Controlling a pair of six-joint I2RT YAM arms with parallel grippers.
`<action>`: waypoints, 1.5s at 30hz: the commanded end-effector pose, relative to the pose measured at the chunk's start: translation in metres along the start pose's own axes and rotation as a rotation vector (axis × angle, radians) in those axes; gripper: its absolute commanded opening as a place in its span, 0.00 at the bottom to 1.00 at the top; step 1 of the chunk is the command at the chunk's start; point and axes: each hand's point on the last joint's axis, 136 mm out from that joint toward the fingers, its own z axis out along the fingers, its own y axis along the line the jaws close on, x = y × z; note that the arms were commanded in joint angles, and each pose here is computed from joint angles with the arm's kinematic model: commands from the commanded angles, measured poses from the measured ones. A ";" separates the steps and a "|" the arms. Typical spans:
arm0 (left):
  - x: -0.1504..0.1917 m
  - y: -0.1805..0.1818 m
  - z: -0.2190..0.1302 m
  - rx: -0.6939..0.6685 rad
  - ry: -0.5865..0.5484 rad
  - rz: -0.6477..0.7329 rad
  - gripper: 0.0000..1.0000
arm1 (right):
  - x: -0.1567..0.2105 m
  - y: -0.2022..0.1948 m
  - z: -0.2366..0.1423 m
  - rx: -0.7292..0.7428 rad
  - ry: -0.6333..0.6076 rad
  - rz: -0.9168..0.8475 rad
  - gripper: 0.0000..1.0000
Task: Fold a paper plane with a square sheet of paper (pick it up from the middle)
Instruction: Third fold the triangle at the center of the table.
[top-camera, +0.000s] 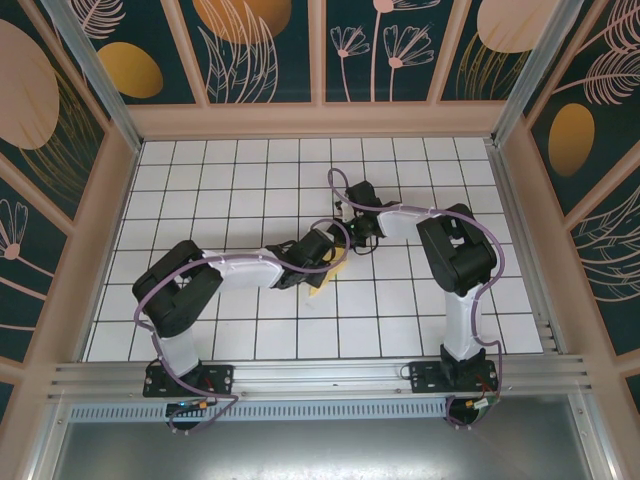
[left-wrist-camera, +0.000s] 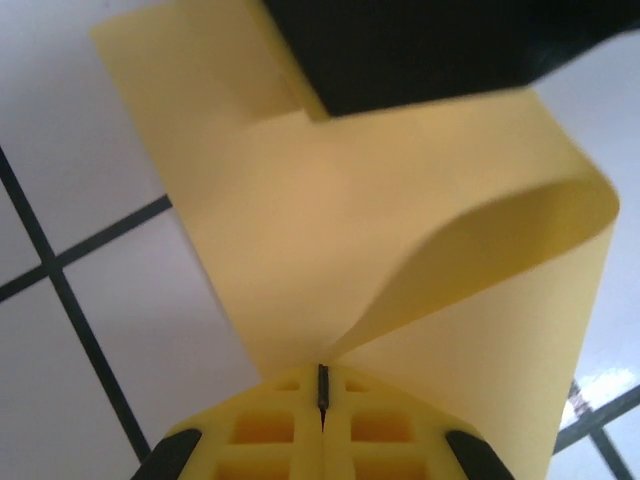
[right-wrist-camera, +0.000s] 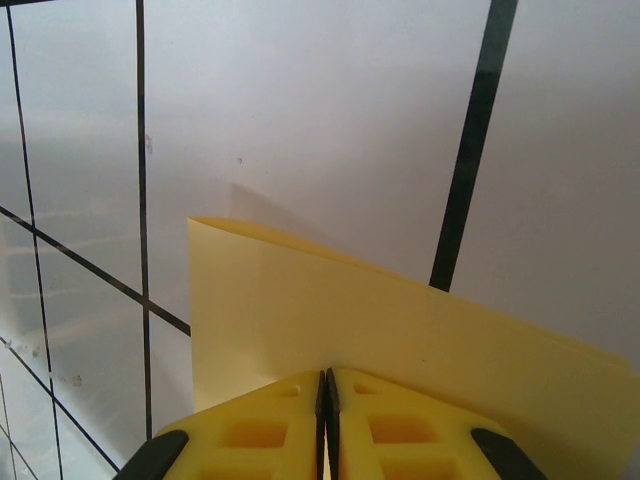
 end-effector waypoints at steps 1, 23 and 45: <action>-0.013 -0.001 0.001 0.010 -0.026 0.009 0.00 | 0.020 -0.009 0.003 0.039 0.048 0.035 0.13; 0.014 0.003 0.003 0.023 0.013 -0.037 0.00 | -0.023 0.005 -0.055 -0.014 -0.156 0.094 0.13; 0.015 -0.005 -0.005 0.120 0.017 -0.121 0.00 | 0.095 0.061 -0.073 -0.311 -0.221 0.250 0.00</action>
